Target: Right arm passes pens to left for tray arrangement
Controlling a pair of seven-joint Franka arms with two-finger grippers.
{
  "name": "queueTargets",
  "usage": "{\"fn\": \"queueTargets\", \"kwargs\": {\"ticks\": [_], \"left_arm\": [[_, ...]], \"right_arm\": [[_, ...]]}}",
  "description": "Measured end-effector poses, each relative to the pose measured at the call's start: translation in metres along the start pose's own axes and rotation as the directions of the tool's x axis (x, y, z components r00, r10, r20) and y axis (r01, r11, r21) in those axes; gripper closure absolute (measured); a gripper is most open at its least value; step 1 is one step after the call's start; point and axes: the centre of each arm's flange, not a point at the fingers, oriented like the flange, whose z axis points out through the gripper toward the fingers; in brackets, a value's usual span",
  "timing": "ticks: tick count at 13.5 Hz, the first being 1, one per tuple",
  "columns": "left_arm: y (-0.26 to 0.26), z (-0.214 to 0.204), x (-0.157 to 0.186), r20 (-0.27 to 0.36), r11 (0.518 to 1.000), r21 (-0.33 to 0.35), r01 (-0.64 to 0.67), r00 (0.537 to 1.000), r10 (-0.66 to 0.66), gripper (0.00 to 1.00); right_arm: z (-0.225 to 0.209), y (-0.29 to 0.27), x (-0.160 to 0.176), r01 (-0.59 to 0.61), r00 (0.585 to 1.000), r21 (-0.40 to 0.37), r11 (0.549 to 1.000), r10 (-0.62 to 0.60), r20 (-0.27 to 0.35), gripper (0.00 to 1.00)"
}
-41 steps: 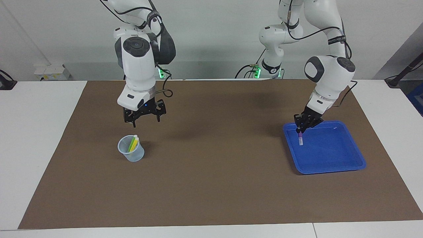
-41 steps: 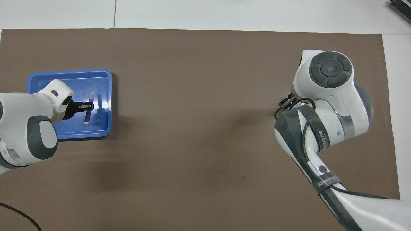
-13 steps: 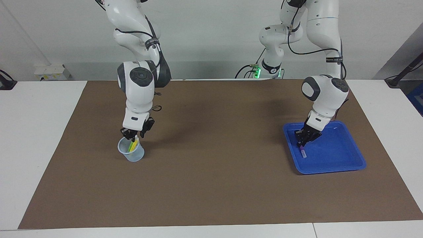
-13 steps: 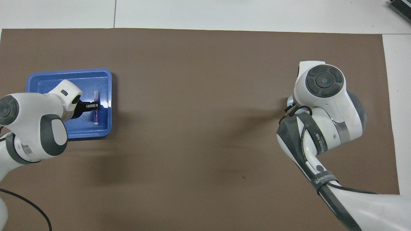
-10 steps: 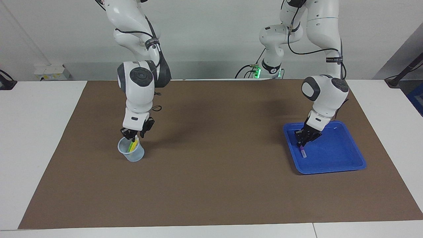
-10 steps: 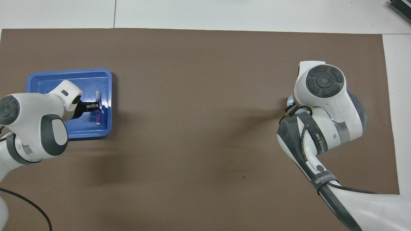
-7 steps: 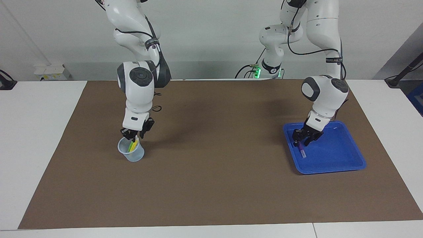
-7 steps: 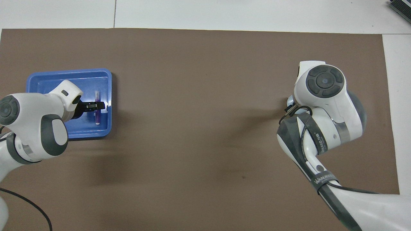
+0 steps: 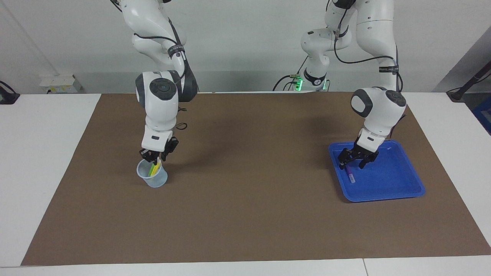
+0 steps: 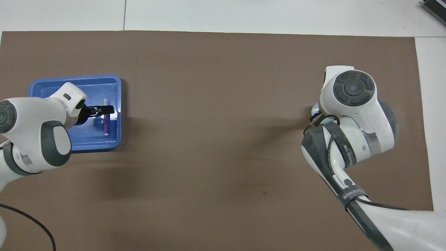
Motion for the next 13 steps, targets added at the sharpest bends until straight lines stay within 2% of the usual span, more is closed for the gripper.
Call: {"fn": "queueTargets", "kwargs": {"ticks": [10,11,13], "left_arm": [[-0.006,-0.04,0.041,-0.097,1.0,0.0,0.007,0.995,-0.007,0.0],[-0.004,-0.042,0.042,-0.074,1.0,-0.007,0.008,0.997,-0.009,0.0],[0.001,-0.045,0.042,0.027,0.996,-0.027,0.08,0.996,-0.079,0.0]], "right_arm": [[0.002,0.006,-0.003,-0.011,1.0,-0.001,1.0,0.011,-0.007,0.67],[0.003,0.006,-0.003,-0.011,1.0,-0.001,1.0,0.011,-0.006,0.68],[0.003,0.006,-0.003,-0.01,1.0,-0.001,1.0,0.01,-0.005,0.69]]}}
